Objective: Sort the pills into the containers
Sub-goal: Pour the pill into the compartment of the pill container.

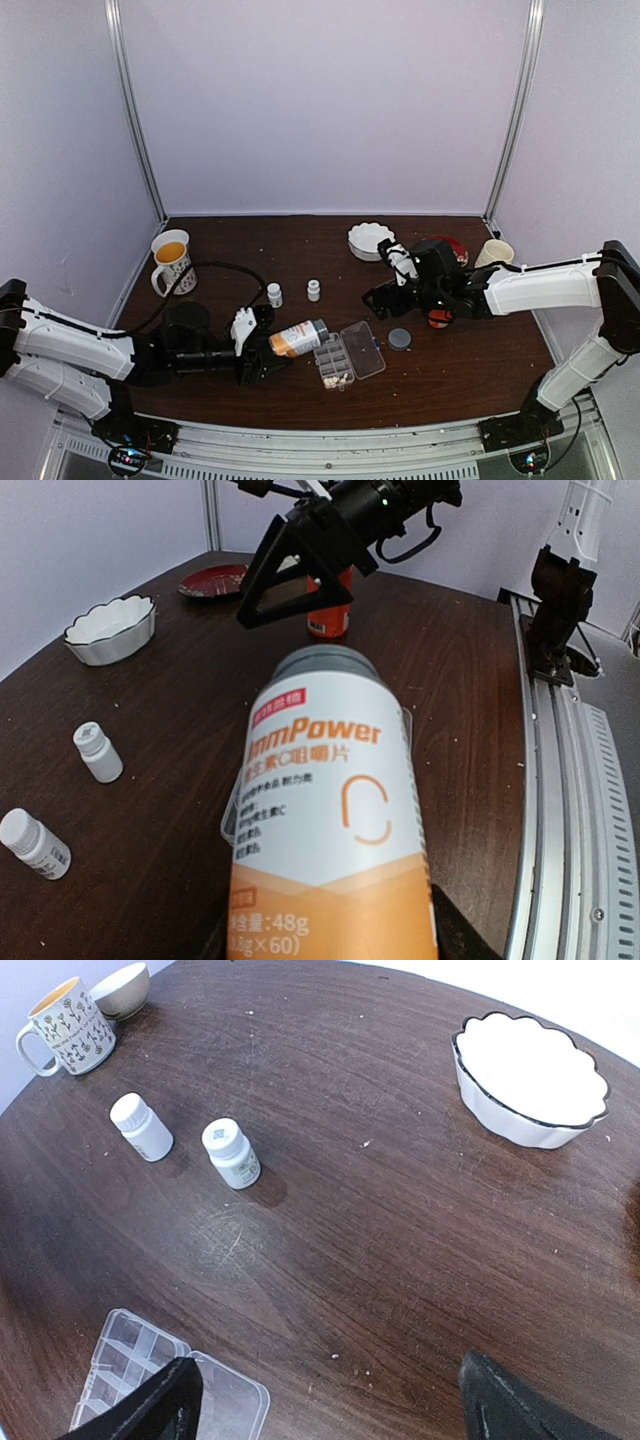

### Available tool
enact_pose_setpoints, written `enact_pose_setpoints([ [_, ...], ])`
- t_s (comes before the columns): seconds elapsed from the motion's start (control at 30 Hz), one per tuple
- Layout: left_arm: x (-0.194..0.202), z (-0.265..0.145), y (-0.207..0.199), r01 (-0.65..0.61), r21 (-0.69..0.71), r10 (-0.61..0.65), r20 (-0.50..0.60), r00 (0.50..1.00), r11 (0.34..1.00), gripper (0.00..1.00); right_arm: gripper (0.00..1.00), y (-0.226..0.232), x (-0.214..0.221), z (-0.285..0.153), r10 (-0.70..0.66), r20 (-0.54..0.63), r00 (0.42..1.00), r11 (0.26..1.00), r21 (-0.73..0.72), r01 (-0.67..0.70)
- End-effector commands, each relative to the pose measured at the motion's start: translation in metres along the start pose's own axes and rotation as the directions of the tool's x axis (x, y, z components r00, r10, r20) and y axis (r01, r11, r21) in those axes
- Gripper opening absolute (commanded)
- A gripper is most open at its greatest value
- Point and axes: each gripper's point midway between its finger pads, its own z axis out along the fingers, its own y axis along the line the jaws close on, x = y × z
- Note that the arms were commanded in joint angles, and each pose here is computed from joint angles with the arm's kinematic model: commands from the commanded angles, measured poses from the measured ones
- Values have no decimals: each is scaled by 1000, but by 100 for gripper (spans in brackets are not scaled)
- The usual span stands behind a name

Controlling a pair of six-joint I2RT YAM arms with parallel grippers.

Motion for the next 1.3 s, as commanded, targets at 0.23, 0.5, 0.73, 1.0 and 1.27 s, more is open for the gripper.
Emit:
enact_pose_setpoints([
  [0.23,12,19,-21,-13,55,17,-75,997,998,0,92,-8,-20,-9,16,66,998,998,66,-21],
  [0.5,23,25,-23,12,67,-2,-142,990,998,0,92,-13,-21,-17,10,83,996,996,90,-18],
  [0.73,29,26,-23,26,63,-16,-158,987,998,0,92,-14,-20,-15,13,76,997,995,96,-20],
  [1.0,33,36,-24,37,73,-22,-198,980,997,0,92,-14,-20,-15,11,73,997,995,96,-18],
  [1.27,35,43,-26,35,87,-15,-215,977,996,0,92,-13,-20,-14,10,71,997,996,90,-16],
])
